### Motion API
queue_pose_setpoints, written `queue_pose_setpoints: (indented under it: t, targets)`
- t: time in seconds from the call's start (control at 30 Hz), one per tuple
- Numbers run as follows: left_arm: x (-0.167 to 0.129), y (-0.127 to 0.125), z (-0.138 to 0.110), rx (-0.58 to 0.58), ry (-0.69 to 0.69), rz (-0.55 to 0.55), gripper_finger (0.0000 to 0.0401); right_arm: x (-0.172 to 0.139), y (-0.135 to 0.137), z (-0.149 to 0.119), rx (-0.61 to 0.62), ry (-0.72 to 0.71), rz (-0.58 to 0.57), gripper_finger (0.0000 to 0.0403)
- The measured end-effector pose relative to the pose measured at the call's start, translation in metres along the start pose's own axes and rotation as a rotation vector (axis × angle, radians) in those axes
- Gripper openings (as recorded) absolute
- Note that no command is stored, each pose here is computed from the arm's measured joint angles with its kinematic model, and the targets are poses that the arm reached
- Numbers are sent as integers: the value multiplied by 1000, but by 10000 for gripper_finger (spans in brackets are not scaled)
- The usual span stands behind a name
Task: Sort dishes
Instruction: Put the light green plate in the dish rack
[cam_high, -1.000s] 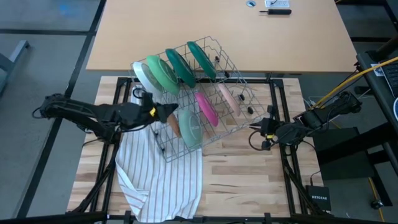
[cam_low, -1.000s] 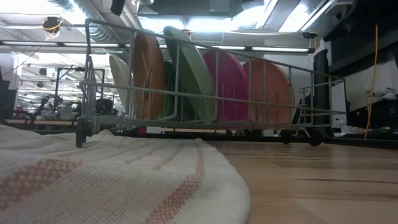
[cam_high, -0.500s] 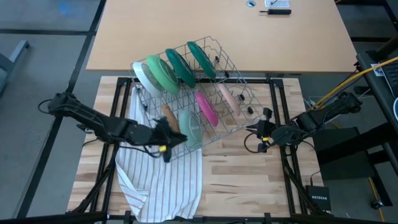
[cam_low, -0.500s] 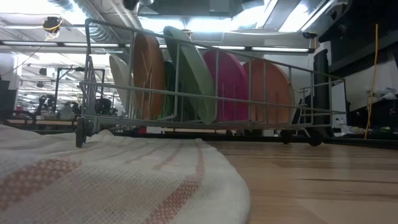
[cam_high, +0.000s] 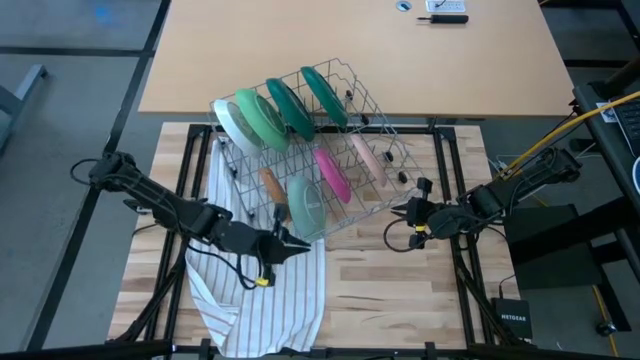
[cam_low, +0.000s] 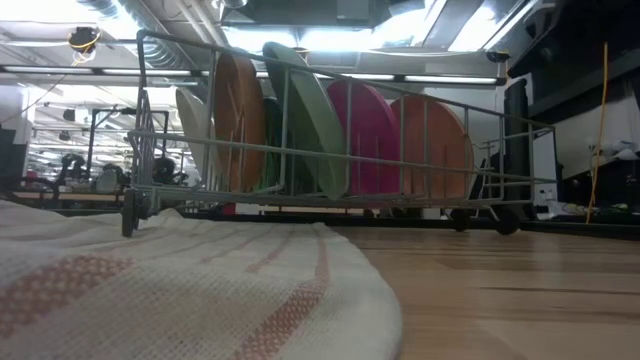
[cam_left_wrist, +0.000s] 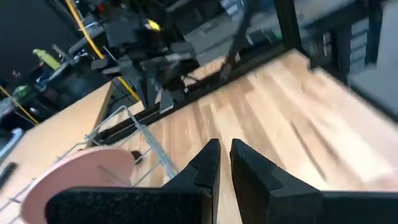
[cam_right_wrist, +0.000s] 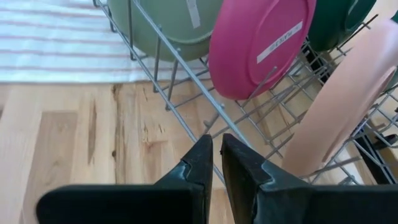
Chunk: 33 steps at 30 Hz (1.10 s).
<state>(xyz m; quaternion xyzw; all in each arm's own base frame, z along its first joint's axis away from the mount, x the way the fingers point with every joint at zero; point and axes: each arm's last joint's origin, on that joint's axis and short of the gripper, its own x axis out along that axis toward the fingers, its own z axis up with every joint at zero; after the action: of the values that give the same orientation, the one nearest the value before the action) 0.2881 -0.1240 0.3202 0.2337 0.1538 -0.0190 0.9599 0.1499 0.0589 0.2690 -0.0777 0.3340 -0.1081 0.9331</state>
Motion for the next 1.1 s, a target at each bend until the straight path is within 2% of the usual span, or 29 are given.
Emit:
queue_pose_setpoints:
  t: [0.07, 0.17, 0.33, 0.47, 0.57, 0.87, 1.1]
  targets:
    - [-1, -2, -2, 44, 31, 16, 29, 0, 0, 2, 10, -14, 4, 39]
    - [-3, -3, -3, 19, 61, 77, 29, 0, 1, 2, 15, -21, 6, 39]
    - [0, -5, -10, 37, 122, 62, 29, 0, 1, 3, 26, -30, 9, 39]
    - [6, -15, -25, 200, 246, -6, 29, 0, 1, 4, 54, -40, 12, 39]
    - [8, -18, -33, 312, 311, -17, 29, 0, 1, 4, 58, -40, 12, 39]
    - [20, -13, -43, 490, 386, 10, 29, 0, 1, 5, 63, -46, 14, 39]
    - [24, -6, -46, 552, 417, 38, 29, 0, 2, 6, 67, -55, 17, 39]
